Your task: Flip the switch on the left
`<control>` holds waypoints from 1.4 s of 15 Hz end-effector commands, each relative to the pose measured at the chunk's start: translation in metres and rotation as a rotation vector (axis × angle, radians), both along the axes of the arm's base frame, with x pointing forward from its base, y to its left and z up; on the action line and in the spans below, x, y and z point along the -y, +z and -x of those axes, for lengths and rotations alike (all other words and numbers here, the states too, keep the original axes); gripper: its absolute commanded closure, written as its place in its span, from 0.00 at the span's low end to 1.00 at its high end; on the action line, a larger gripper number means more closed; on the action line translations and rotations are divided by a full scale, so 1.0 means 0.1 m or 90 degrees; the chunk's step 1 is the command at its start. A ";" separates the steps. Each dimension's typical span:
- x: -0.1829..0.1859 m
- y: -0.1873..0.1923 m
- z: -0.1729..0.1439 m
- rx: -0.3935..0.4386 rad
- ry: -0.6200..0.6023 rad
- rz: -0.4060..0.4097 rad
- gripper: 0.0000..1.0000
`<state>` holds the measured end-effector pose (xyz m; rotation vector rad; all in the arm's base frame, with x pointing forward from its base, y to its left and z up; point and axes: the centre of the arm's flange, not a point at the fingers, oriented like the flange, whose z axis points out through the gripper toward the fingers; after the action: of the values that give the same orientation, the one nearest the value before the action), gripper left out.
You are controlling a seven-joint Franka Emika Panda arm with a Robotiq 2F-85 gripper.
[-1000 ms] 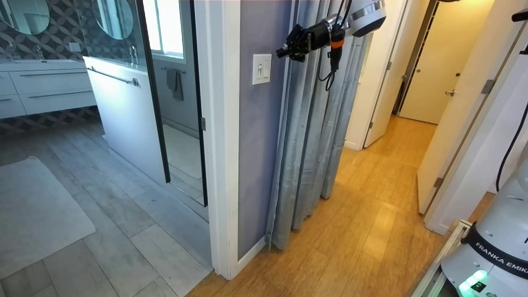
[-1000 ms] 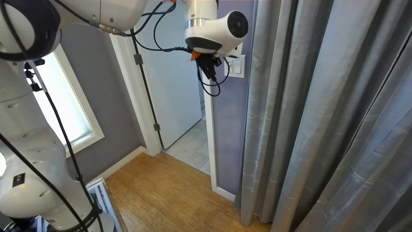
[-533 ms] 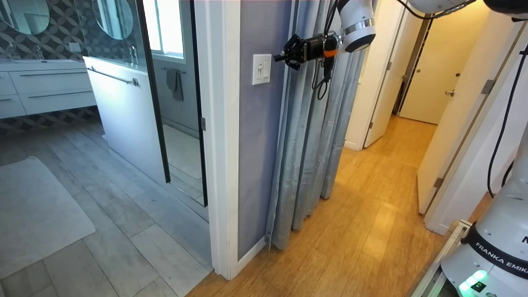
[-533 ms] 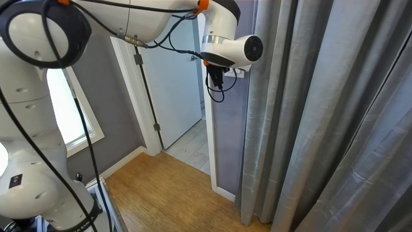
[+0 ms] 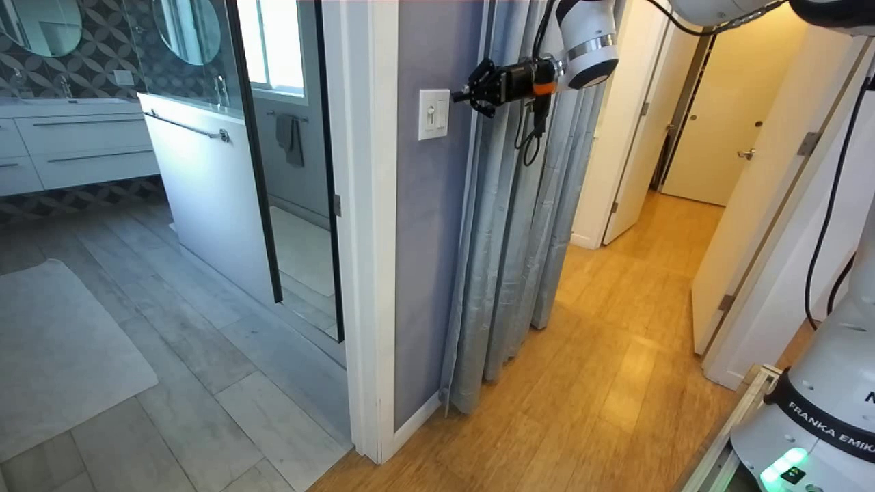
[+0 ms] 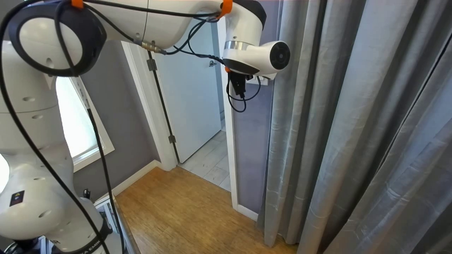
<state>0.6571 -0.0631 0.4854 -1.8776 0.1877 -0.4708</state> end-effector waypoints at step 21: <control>0.00 -0.38 -0.84 -0.115 -0.070 -0.139 1.00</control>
<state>0.7230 -0.0660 0.4463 -1.7546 0.4163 -0.3455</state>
